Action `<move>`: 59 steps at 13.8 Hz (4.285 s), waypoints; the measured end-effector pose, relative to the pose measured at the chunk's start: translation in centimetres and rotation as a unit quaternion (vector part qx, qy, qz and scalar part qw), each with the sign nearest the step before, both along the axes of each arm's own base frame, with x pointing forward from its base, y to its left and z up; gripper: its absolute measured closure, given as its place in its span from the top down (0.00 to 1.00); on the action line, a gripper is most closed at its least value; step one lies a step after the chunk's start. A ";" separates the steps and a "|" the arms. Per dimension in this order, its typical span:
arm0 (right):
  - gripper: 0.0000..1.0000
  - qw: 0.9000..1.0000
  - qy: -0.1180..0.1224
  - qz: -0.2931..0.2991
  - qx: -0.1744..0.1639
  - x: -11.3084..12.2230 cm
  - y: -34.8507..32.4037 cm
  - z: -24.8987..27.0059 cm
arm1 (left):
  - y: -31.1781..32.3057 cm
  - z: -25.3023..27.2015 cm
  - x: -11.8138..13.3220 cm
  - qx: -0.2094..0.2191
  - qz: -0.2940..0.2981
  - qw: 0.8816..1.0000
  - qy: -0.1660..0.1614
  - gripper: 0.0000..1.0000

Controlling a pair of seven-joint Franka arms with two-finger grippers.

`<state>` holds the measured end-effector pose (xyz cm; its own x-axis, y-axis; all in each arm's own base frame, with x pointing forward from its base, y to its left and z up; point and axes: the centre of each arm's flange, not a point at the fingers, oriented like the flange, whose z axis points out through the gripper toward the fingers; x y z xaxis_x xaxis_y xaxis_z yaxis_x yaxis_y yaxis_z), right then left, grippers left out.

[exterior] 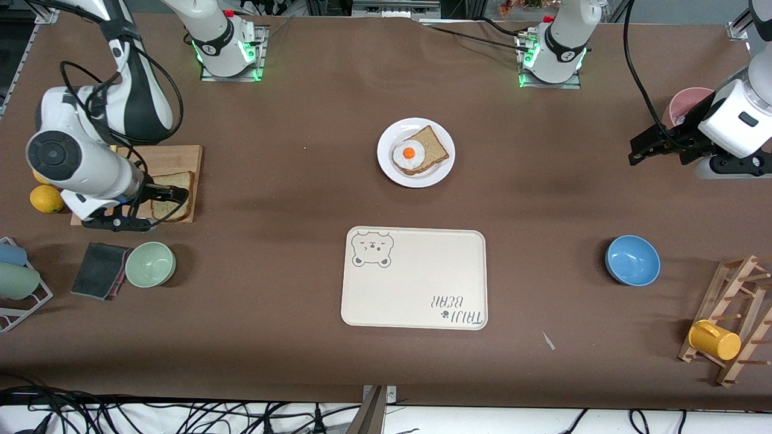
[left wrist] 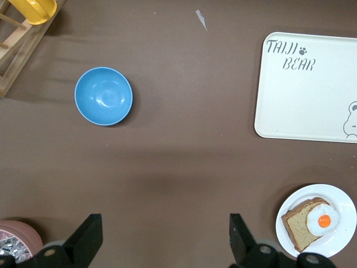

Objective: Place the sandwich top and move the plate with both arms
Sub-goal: 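Move the right gripper down to the bread slice on the cutting board, then close the right gripper on the bread slice edge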

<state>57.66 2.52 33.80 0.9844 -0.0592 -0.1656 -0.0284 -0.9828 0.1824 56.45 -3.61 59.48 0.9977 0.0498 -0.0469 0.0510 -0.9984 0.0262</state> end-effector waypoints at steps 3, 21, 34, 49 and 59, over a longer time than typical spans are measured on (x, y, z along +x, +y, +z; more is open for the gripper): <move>0.99 1.000 0.015 0.003 -0.001 -1.1 0.3 -3.3 | 0.0 0.0 0.0 0.000 0.000 1.000 0.000 1.00; 0.52 0.997 0.023 0.062 -0.029 -5.7 1.1 -12.8 | 0.2 -0.1 0.1 0.000 0.002 1.000 0.001 1.00; 0.51 0.995 0.025 0.083 -0.057 -6.2 0.4 -13.4 | 0.5 -0.2 0.1 0.000 0.004 1.000 0.002 1.00; 0.09 0.995 0.018 0.068 -0.064 -6.2 -0.6 -14.7 | 0.5 -0.3 0.1 0.000 0.004 1.000 0.002 1.00; 0.07 0.995 0.003 0.066 -0.070 -5.4 -0.2 -11.6 | 0.5 -0.3 0.2 0.000 0.005 1.000 0.002 1.00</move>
